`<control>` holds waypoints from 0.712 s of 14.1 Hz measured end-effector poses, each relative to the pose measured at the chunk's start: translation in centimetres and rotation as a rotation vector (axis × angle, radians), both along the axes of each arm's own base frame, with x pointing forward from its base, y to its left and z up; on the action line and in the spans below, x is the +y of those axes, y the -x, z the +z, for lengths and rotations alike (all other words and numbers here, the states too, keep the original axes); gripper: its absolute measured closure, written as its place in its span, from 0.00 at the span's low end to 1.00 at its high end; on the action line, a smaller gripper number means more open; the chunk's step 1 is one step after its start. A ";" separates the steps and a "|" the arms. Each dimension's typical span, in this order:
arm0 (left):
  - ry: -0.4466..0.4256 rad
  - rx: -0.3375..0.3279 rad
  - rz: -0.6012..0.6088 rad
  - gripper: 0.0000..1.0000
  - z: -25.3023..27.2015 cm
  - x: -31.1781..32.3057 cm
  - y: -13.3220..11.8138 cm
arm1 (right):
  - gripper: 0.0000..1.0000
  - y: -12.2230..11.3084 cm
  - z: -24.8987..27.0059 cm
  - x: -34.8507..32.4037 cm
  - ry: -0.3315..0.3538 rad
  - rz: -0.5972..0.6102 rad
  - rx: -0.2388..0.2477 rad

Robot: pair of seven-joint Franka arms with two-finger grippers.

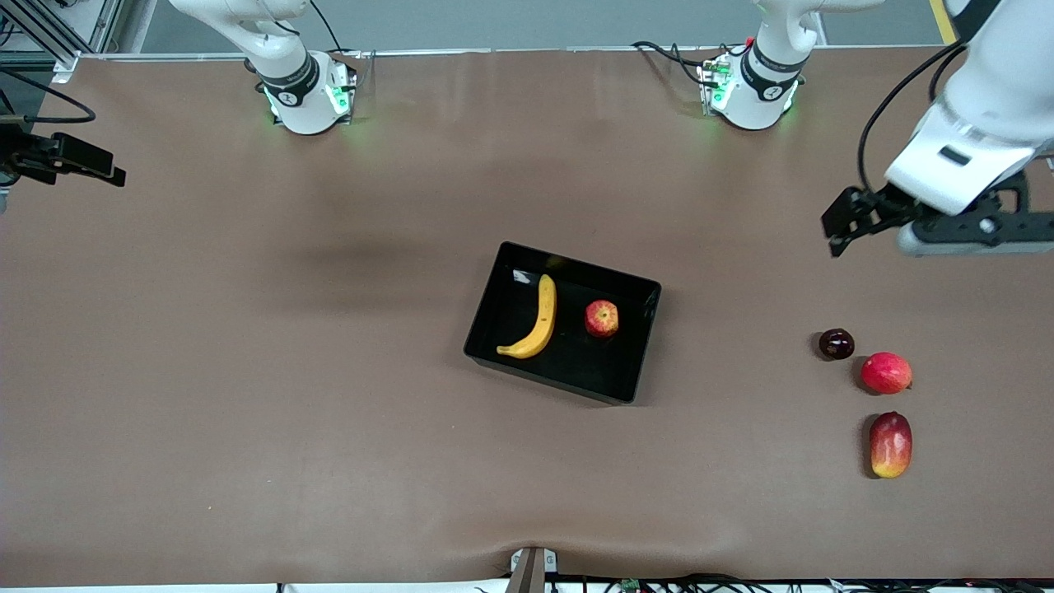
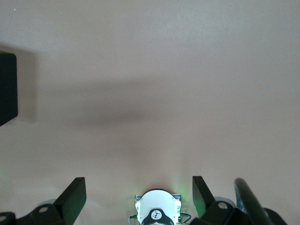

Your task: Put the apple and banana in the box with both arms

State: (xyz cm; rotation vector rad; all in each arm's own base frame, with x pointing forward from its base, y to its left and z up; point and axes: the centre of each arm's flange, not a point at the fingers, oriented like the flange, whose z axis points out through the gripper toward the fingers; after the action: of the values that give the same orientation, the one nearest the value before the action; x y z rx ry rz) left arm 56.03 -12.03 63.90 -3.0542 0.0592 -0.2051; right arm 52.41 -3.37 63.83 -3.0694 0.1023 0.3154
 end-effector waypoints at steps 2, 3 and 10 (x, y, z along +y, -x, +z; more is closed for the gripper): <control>-0.006 0.010 0.006 0.00 0.0 0.6 1.7 | 0.00 0.1 0.0 0.0 0.000 0.000 0.005; -0.010 0.014 0.005 0.00 -0.1 0.6 2.4 | 0.00 0.1 0.0 0.0 -0.001 0.000 0.007; 0.000 0.064 -0.006 0.00 -1.8 0.5 4.5 | 0.00 0.1 -0.1 0.0 -0.001 0.000 0.010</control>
State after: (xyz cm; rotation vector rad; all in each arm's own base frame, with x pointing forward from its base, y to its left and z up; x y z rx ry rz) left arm 51.51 -11.49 62.07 -3.0605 0.0719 -0.1075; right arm 52.28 -3.38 63.76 -3.0672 0.1027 0.3313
